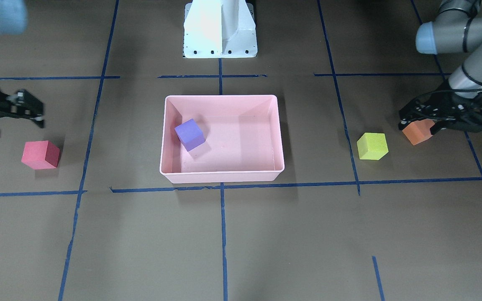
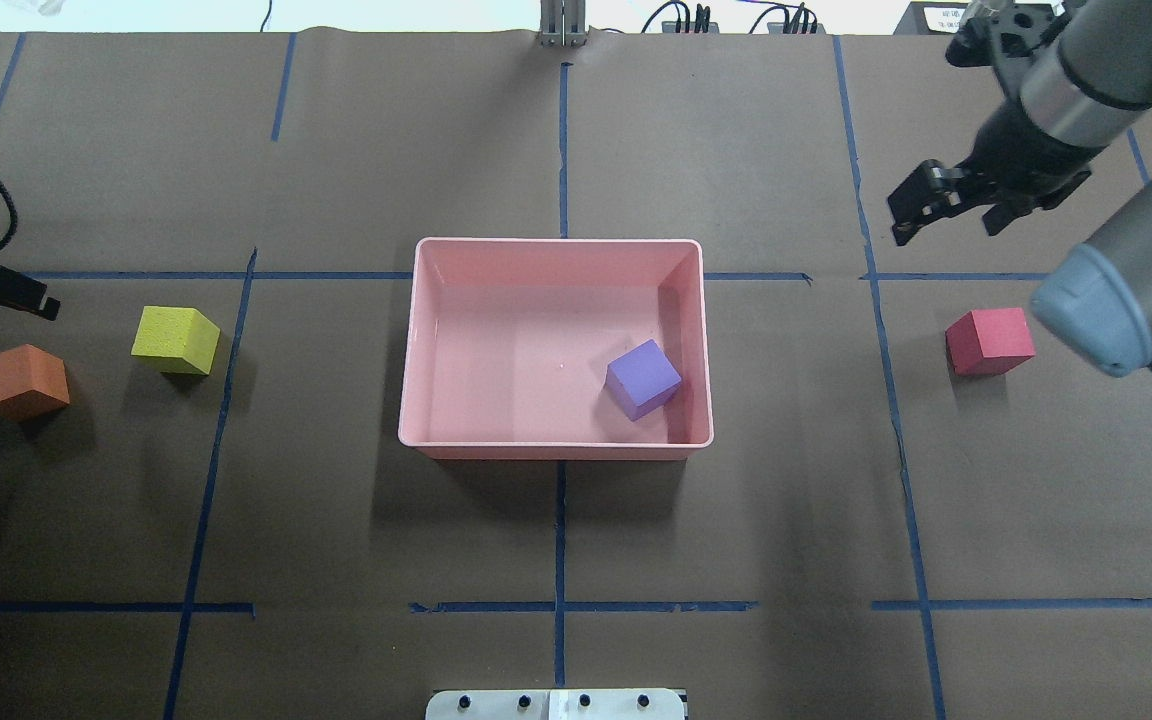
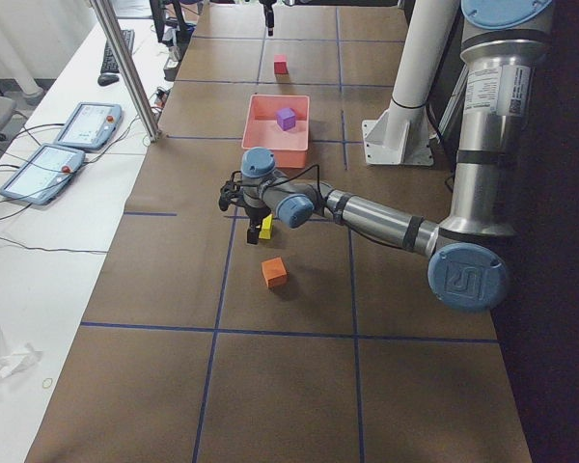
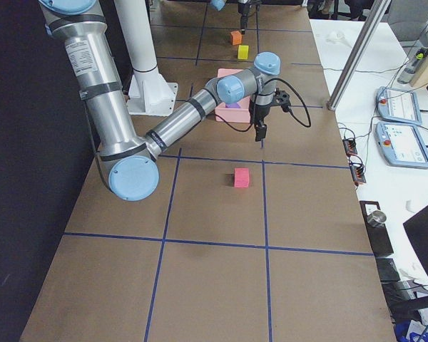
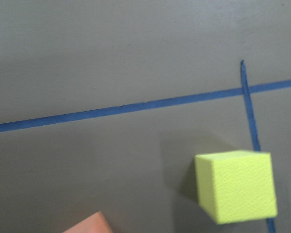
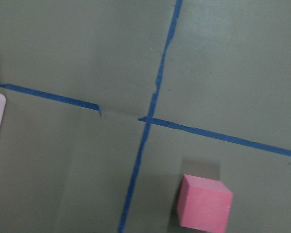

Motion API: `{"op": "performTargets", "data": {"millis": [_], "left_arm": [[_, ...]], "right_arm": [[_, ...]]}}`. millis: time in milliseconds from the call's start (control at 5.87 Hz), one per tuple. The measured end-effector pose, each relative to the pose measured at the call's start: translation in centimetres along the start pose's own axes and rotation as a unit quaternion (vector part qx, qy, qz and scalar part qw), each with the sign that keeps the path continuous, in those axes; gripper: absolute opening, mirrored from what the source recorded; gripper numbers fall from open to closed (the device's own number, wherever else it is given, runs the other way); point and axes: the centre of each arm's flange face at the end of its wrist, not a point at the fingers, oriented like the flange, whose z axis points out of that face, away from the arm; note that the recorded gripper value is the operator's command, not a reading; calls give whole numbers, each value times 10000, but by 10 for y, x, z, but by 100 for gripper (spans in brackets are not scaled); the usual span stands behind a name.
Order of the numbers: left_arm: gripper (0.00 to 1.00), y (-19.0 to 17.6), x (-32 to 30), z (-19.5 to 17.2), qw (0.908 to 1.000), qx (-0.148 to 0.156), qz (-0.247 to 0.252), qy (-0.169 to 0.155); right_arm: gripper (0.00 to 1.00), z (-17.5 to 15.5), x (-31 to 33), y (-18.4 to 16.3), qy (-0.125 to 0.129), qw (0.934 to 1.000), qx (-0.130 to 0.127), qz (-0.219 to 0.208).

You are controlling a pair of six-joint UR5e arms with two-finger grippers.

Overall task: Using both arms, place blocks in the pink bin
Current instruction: 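Grasp the yellow-green block with left gripper while right gripper nears pink block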

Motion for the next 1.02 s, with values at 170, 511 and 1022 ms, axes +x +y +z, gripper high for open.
{"op": "performTargets", "data": {"millis": [170, 511, 1022], "left_arm": [[100, -2, 28, 25, 10000, 20, -87, 35], [100, -2, 60, 62, 9998, 3, -177, 116], [62, 4, 56, 93, 9996, -51, -239, -139]], "right_arm": [[100, -6, 53, 20, 34, 9996, -20, -291], [100, -7, 93, 43, -7, 9988, -73, -488], [100, -3, 102, 51, -22, 9988, -120, -471]]}}
